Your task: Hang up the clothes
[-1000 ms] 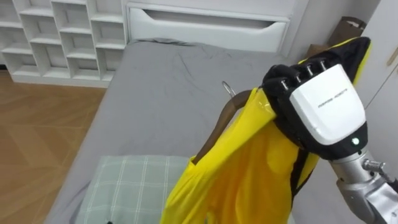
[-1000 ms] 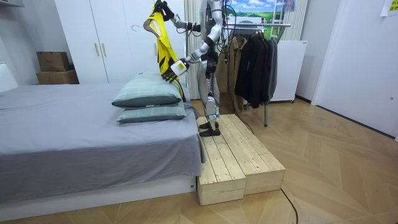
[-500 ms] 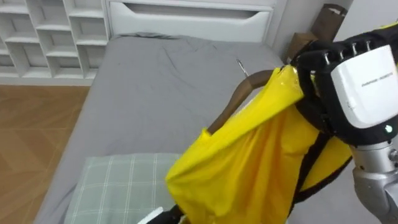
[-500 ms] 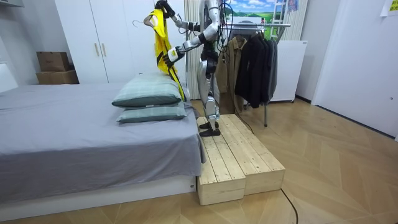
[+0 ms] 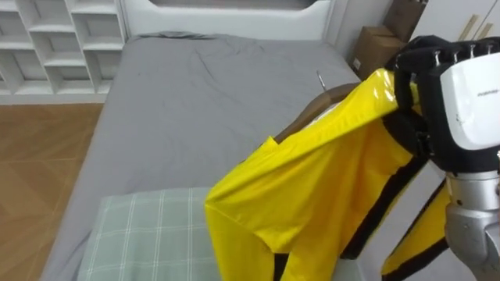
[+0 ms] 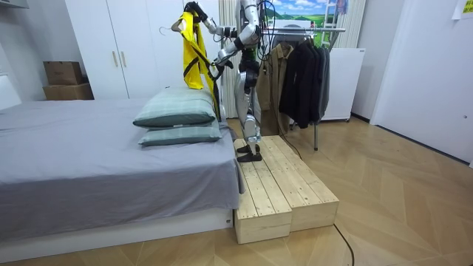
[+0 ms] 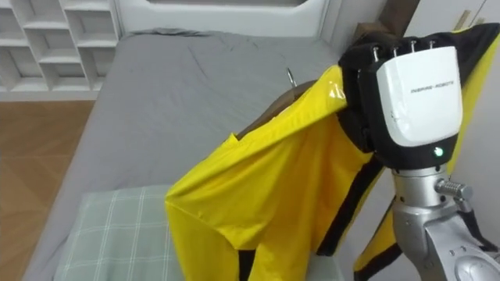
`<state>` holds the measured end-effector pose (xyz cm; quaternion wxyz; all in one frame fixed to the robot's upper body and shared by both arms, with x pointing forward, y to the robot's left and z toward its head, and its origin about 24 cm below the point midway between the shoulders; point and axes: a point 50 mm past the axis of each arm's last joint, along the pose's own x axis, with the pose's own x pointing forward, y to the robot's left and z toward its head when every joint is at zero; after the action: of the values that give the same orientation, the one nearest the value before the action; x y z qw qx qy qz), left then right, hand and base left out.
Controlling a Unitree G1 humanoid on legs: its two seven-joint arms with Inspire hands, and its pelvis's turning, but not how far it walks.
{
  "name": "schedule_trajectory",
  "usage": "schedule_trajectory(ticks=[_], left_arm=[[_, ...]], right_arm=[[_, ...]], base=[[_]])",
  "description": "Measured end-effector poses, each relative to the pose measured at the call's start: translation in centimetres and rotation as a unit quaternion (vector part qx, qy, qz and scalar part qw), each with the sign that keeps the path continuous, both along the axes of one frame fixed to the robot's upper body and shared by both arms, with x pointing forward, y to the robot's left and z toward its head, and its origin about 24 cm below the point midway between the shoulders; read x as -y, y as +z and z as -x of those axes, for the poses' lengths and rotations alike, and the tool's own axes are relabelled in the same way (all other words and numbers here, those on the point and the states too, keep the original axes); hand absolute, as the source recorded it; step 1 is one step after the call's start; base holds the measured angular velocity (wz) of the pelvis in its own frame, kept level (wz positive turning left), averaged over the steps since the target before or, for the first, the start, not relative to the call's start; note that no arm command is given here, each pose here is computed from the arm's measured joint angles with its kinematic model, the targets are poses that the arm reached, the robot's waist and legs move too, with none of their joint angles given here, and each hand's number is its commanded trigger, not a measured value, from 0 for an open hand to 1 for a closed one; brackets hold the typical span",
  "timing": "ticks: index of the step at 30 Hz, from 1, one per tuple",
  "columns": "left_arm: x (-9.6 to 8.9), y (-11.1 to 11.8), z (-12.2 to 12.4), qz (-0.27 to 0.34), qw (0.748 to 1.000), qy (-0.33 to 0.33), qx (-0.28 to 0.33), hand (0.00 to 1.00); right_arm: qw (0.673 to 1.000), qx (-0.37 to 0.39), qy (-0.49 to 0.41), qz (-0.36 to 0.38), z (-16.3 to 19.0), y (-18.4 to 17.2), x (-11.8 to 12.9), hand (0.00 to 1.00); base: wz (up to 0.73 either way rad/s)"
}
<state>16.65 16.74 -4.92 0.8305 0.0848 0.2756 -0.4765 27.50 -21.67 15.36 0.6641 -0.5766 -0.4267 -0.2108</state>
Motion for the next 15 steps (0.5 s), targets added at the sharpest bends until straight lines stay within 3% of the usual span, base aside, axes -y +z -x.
schedule_trajectory(ticks=[10,15], left_arm=[[-2.5,0.3,0.4,-0.044,0.998,-0.031,-0.032,0.00],[-3.6,-0.8,1.5,-0.104,0.991,-0.051,-0.063,0.00]], right_arm=[[1.000,0.001,-0.020,0.016,0.0,0.4,0.8,1.00],[0.999,0.001,-0.045,0.013,-0.1,0.4,1.1,1.00]], base=[[0.00],[0.00]])
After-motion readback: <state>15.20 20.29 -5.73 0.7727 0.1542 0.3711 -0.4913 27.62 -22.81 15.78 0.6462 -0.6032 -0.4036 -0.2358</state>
